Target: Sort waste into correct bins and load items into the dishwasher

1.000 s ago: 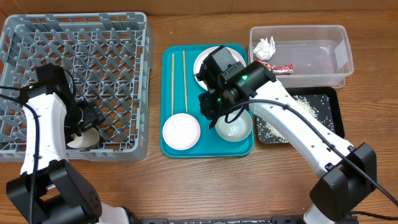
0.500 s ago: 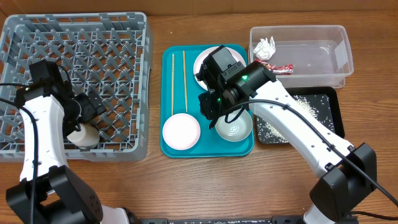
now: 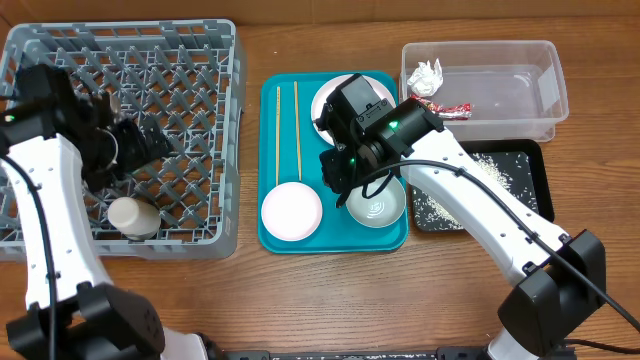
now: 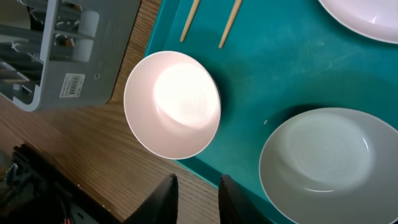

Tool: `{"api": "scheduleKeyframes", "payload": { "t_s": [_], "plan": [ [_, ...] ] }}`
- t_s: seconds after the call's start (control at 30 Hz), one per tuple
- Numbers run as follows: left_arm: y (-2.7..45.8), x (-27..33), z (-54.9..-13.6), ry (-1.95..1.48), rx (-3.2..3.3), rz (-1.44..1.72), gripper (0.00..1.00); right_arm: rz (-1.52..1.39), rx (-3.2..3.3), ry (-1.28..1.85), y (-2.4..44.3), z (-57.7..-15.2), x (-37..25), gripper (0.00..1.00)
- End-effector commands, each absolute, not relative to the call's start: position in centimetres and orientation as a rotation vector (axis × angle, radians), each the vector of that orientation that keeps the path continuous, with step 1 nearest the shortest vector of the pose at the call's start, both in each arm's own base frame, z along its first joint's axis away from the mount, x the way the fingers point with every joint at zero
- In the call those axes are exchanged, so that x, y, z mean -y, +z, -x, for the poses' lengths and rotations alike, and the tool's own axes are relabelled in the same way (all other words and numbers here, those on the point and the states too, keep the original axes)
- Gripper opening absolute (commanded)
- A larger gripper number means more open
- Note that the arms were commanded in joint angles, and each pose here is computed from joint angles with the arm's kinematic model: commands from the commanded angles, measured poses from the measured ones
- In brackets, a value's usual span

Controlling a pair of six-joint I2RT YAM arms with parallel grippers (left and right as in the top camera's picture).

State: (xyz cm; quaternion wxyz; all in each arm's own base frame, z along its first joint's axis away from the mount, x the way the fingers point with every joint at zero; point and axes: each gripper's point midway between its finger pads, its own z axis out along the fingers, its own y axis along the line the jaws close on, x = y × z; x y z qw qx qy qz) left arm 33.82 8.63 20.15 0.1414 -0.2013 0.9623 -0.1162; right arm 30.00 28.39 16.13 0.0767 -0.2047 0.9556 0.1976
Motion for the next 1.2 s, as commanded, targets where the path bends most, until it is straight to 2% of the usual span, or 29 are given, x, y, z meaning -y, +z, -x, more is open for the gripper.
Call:
{"api": "scheduleKeyframes", "payload": {
  "t_s": [0.0, 0.1, 0.17, 0.23, 0.37, 0.5, 0.57, 0.63, 0.73, 0.77, 1.0, 1.13, 1.17],
  "plan": [
    [25.7, -5.3, -34.0, -0.384, -2.662, 0.338, 1.00, 0.572, -2.855, 0.615, 16.9, -30.3, -28.7, 0.30],
    [28.8, -2.0, -32.8, -0.366, -2.594, 0.133, 1.00, 0.438, -2.886, 0.622, 16.9, -30.9, -28.0, 0.40],
    [30.7, -0.3, -31.8, -0.271, -2.543, 0.015, 1.00, 0.376, -2.894, 0.621, 16.9, -31.6, -27.2, 0.43],
    [32.4, 0.8, -31.1, -0.198, -2.487, -0.027, 1.00, 0.318, -2.899, 0.625, 16.9, -32.4, -26.2, 0.44],
    [35.6, 5.3, -29.1, -0.311, -2.365, -0.153, 1.00, 0.238, -2.913, 0.633, 16.9, -33.4, -24.4, 0.43],
    [36.4, 6.5, -28.0, -0.346, -2.342, -0.171, 1.00, 0.201, -2.926, 0.599, 16.6, -33.7, -23.3, 0.43],
    [35.4, 6.2, -28.2, -0.351, -2.386, -0.094, 1.00, 0.150, -2.940, 0.530, 16.3, -33.9, -22.4, 0.40],
    [33.6, 6.4, -28.5, -0.373, -2.446, -0.069, 0.98, -0.022, -2.960, 0.426, 15.9, -34.2, -20.9, 0.40],
    [30.3, 8.2, -29.0, -0.472, -2.541, -0.094, 0.88, -0.180, -2.964, 0.389, 15.7, -34.6, -19.6, 0.40],
    [29.3, 9.1, -29.1, -0.504, -2.568, -0.119, 0.84, -0.220, -2.967, 0.390, 15.7, -34.7, -19.3, 0.44],
    [23.0, 12.2, -31.0, -0.377, -2.732, -0.168, 0.82, -0.307, -2.996, 0.353, 15.5, -34.5, -17.3, 0.45],
    [20.0, 12.2, -31.8, -0.264, -2.833, -0.055, 0.79, -0.358, -2.995, 0.345, 15.4, -34.9, -16.0, 0.52],
    [19.0, 12.3, -31.7, -0.256, -2.873, -0.031, 0.75, -0.365, -2.994, 0.344, 15.4, -35.0, -15.7, 0.53]
  ]
}}
